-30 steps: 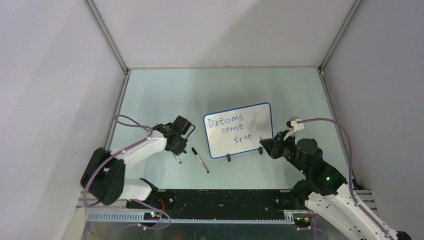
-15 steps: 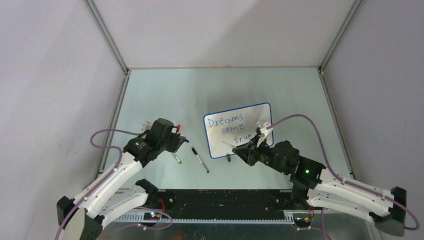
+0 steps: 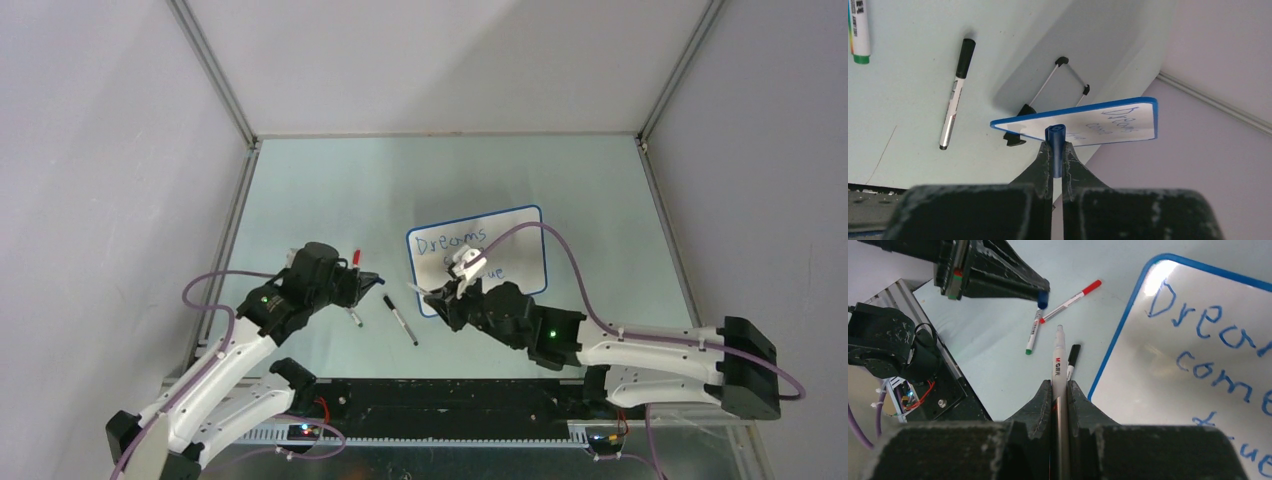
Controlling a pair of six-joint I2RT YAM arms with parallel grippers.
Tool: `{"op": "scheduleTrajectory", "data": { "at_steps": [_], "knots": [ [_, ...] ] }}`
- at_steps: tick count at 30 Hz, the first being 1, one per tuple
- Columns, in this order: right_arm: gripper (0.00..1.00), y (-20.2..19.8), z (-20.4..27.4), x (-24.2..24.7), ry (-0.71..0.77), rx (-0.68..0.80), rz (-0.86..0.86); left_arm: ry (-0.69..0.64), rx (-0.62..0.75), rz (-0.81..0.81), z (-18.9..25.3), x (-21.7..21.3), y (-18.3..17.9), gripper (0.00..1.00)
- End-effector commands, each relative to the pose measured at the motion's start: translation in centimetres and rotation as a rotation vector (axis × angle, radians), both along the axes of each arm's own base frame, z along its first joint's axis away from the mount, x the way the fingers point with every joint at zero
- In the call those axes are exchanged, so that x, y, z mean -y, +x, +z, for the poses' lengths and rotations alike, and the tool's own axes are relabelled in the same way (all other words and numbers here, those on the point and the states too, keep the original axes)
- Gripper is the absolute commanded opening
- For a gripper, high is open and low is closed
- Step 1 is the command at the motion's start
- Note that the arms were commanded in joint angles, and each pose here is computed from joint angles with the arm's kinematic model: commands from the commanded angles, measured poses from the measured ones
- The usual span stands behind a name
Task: Write a sentence on the whiteboard
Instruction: Insert the whiteboard marker without the cap into the pen cap.
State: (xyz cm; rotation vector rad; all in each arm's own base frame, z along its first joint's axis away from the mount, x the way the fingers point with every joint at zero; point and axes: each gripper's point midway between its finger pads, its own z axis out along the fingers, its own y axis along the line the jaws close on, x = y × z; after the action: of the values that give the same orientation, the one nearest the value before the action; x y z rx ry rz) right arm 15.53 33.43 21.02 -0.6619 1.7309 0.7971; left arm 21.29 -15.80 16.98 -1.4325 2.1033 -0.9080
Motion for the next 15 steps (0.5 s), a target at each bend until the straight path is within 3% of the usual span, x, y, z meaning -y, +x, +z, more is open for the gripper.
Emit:
{"op": "scheduleTrajectory", "data": {
  "at_steps": [1, 15],
  "knots": [
    [0.0, 0.8, 4.0, -2.4, 0.077, 0.087, -0.011, -0.087, -0.011, -0.032, 0.3, 1.5, -0.3, 0.0],
    [0.0, 0.4, 3.6, -4.4, 0.016, 0.105, 0.008, -0.115, 0.001, -0.037, 0.5, 1.7, -0.4, 0.0]
  ]
}}
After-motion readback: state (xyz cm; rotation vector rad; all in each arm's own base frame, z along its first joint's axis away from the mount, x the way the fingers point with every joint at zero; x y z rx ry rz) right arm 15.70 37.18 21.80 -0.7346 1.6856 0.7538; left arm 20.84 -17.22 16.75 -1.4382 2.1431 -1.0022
